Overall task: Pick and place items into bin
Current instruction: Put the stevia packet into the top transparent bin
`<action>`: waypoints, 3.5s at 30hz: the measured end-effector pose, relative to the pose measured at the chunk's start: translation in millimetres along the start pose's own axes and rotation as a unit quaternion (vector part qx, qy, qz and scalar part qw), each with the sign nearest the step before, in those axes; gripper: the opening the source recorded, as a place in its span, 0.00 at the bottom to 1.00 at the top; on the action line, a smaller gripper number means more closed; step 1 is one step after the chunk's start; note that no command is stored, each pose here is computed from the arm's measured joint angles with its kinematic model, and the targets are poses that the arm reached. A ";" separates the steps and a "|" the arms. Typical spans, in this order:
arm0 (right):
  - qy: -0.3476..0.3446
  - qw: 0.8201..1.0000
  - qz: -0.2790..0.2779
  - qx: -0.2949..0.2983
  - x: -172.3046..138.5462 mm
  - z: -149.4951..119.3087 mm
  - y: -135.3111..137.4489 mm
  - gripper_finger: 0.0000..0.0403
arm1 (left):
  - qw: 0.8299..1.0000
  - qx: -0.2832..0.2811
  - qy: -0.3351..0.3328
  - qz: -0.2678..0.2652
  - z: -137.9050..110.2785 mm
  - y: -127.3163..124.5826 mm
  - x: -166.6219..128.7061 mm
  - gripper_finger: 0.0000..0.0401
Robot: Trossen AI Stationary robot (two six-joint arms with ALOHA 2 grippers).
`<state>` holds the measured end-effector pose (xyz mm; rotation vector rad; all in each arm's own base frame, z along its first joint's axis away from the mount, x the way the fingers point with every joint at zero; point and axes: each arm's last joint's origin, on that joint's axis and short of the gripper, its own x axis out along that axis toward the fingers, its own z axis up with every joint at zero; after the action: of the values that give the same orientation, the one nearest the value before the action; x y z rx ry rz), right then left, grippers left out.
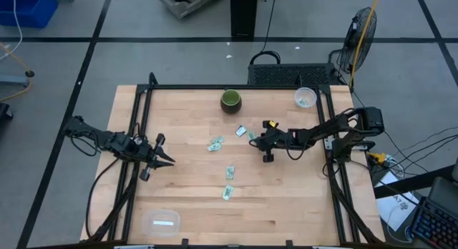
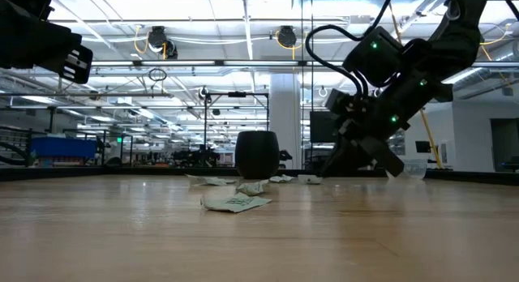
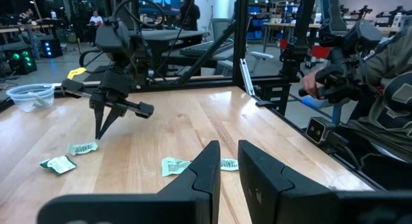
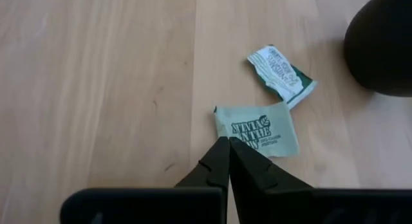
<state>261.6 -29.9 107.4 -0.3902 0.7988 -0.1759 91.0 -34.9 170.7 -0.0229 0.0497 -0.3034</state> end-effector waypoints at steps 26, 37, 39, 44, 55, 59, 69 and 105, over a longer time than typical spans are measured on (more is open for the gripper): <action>-0.001 0.999 0.034 0.012 3.7 -4.3 -3.1 0.40 | 1.000 0.000 0.000 0.000 0.0 0.0 0.0 0.16; 0.010 0.999 0.028 0.024 11.9 -11.1 -9.4 0.31 | 1.000 0.000 0.000 0.000 -0.1 0.0 0.0 0.16; 0.011 0.999 0.028 0.024 12.0 -11.5 -9.6 0.27 | 1.000 0.000 0.000 0.000 -0.1 0.0 0.0 0.16; 0.013 0.999 0.028 0.026 12.1 -12.1 -9.3 0.14 | 1.000 0.000 0.000 0.000 0.0 0.0 0.0 0.16; 0.003 0.999 0.016 0.034 12.3 -10.3 -10.7 0.01 | 1.000 0.000 0.000 0.000 -0.1 0.0 0.0 0.16; 0.004 1.000 -0.007 0.028 7.8 -7.0 -10.4 0.00 | 1.000 0.000 0.000 0.000 0.0 0.0 0.0 0.16; -0.006 0.995 -0.081 0.054 -13.4 5.7 -21.0 0.00 | 1.000 0.000 0.000 0.000 -0.1 0.0 0.0 0.16; 0.097 0.831 -0.324 0.442 -84.4 -104.2 -141.6 0.00 | 1.000 0.000 0.000 0.000 0.0 0.0 0.0 0.16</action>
<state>126.8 -162.7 154.8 0.2697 0.6712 -1.1954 91.0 -35.0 170.7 -0.0229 0.0500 -0.3035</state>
